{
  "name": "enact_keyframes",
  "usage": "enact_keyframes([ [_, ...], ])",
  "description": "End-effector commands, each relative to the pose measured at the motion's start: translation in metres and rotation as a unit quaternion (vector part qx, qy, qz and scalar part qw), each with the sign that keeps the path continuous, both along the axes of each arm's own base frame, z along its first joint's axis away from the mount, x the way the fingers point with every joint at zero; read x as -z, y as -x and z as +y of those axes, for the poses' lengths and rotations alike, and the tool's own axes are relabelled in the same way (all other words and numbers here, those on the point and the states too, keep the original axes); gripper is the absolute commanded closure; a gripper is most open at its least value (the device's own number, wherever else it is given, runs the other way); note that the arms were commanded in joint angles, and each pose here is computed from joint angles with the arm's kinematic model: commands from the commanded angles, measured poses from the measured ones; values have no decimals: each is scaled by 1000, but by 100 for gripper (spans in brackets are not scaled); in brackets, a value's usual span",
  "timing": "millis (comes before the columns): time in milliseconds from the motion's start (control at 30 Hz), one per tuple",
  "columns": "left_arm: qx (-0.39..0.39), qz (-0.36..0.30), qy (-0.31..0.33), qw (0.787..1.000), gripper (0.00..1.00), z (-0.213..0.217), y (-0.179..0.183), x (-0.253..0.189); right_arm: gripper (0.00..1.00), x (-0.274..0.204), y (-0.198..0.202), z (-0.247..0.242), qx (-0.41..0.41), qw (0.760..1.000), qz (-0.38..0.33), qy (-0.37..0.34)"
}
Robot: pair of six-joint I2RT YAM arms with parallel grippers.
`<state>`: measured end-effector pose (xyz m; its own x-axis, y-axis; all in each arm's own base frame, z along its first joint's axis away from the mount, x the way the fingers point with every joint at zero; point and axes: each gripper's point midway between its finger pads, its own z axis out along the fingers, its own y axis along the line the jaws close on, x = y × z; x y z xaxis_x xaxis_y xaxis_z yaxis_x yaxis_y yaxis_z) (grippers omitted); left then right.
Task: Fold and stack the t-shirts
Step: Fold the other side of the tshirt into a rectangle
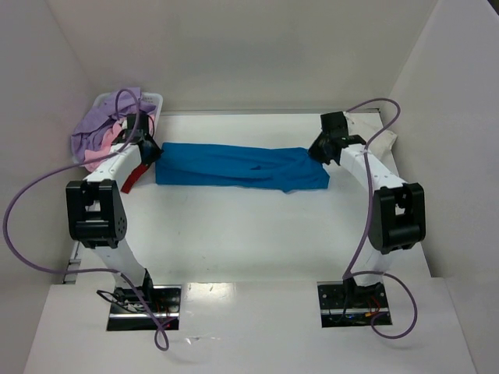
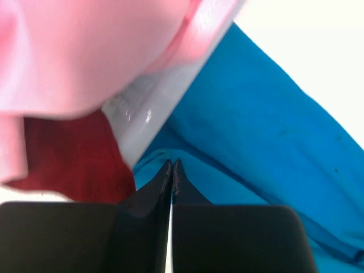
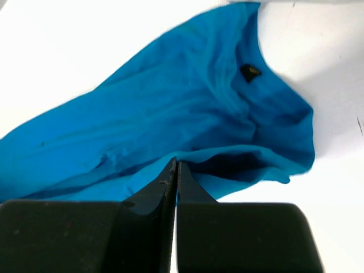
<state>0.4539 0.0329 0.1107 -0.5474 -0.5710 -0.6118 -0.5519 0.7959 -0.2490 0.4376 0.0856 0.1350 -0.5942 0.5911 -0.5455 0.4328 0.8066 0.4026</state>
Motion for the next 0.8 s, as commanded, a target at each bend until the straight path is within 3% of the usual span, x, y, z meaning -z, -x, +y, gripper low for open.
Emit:
enact_keyframes([
  [0,2,-33,-20,999,100,11,-26,-15,100,-19,-28,-5,2,999,-40,4],
  [433,-10,-28,-17,999,100,27,-59,14,100,-9,-68,-15,-1,999,-51,-1],
  [600,-12,-13,-19,1000,100,28,-60,30,100,17,-78,-10,-12,999,-32,-4],
  [767,-12,-9,-19,1000,93,29,-62,38,90,37,-83,-5,-24,1000,-19,-8],
])
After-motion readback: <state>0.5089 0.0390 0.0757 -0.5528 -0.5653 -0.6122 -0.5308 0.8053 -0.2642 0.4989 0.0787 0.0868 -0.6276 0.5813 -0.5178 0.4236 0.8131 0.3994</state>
